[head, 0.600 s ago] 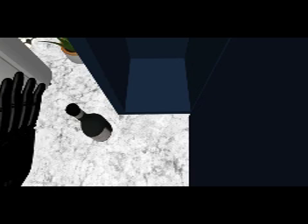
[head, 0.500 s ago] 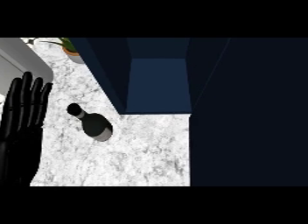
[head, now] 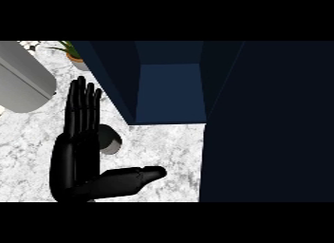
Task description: Pick up the wine, place it into the cabinet and close the cabinet
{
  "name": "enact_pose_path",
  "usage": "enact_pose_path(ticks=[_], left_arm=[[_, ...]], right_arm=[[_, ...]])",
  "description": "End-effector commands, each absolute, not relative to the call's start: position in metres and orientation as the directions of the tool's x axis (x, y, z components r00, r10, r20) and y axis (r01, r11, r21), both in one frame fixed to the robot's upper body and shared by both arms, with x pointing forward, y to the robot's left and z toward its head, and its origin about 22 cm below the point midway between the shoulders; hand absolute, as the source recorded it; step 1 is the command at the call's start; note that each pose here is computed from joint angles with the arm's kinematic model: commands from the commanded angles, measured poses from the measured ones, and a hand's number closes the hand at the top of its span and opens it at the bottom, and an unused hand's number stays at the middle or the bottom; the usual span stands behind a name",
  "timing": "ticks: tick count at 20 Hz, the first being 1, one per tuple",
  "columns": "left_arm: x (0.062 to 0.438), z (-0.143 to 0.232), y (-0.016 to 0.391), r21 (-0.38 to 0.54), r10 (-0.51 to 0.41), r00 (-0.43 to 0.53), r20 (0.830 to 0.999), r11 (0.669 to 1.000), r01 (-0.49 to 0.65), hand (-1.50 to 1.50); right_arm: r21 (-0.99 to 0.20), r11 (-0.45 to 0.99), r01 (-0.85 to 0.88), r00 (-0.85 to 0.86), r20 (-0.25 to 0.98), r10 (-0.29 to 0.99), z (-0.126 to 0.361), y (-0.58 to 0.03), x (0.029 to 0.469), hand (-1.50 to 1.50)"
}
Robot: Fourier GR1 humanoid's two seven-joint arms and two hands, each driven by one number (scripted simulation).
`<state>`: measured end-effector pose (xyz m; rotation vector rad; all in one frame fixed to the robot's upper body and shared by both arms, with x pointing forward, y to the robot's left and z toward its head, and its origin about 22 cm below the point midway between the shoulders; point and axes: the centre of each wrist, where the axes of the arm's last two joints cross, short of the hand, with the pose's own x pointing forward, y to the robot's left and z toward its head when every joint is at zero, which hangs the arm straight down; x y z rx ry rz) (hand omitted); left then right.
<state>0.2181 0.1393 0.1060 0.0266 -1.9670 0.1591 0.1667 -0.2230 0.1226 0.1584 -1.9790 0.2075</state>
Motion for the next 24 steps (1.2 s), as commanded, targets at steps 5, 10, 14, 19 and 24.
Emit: enact_pose_path(ticks=[5,10,14,19,24], left_arm=[[0.21,0.124,0.073,-0.182,0.137,-0.369,0.919,0.979,-0.091,-1.5],[0.206,0.132,0.067,-0.178,0.128,-0.393,0.911,0.98,-0.093,-1.5],[0.208,0.154,0.053,-0.201,0.148,-0.393,0.907,0.975,-0.097,-1.5],[0.192,0.156,0.064,-0.224,0.158,-0.38,0.912,0.965,-0.136,-1.5],[0.193,0.174,0.075,-0.209,0.129,-0.389,0.912,0.963,-0.17,-1.5]], right_arm=[[-0.071,0.961,-0.267,-0.358,0.933,-0.031,0.155,-0.23,0.128,-1.5],[-0.064,0.968,-0.244,-0.353,0.935,-0.028,0.169,-0.214,0.135,-1.5],[-0.076,0.964,-0.256,-0.35,0.936,-0.019,0.169,-0.23,0.147,-1.5],[-0.064,0.97,-0.234,-0.358,0.934,-0.025,0.177,-0.217,0.135,-1.5],[-0.047,0.97,-0.237,-0.363,0.931,-0.044,0.203,-0.195,0.125,-1.5]])
